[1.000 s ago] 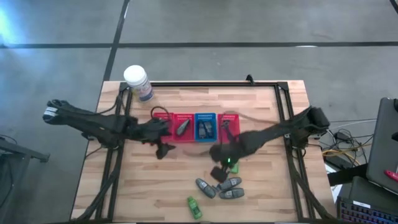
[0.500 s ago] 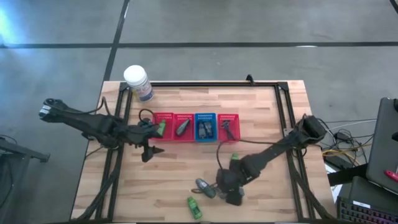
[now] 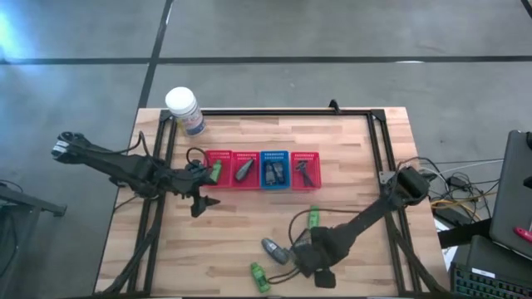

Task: Pick & Place Travel size toiletries
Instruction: Put the gray deodorant into the middle red bin

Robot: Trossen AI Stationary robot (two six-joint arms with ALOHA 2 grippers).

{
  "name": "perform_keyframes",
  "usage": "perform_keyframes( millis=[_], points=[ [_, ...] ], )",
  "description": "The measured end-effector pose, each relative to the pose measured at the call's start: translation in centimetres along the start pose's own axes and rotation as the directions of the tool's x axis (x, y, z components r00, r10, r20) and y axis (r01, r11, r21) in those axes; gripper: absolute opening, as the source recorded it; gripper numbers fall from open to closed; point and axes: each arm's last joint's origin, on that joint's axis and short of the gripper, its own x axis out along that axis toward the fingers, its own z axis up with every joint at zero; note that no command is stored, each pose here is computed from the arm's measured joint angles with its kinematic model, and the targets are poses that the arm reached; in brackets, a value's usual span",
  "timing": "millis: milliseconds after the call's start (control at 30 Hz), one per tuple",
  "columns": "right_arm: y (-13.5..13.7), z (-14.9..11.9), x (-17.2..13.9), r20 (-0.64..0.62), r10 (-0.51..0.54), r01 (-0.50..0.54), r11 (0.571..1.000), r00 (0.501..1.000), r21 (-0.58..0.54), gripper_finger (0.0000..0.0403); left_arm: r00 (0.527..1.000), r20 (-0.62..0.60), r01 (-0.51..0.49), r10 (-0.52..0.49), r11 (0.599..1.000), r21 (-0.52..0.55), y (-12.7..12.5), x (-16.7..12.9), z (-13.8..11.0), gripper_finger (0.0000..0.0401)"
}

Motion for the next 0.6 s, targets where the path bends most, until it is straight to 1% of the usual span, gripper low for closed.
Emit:
perform_keyframes(
  millis=[133,267,433,600],
  points=[
    [-0.1,-0.5,1.1,-0.067,-0.046,0.048,0.998,0.997,0.031,0.0373,1.0,0.019,-0.011,0.011,1.0,-0.021,0.0,0.0,0.1,0.033],
    [0.0,-0.3,1.2,-0.042,-0.042,0.042,0.999,0.998,0.004,0.0362,0.998,0.05,-0.047,0.048,0.998,-0.032,0.0,0.0,0.3,0.033],
    [0.0,0.0,1.4,-0.011,-0.02,0.02,1.0,1.0,-0.009,0.0323,0.995,0.071,-0.071,0.074,0.997,-0.041,0.1,0.1,0.4,0.033],
    [-0.1,-0.1,1.6,-0.008,-0.026,0.026,1.0,1.0,-0.012,0.0277,0.994,0.077,-0.08,0.083,0.996,-0.043,0.1,0.1,0.4,0.033]
  ],
)
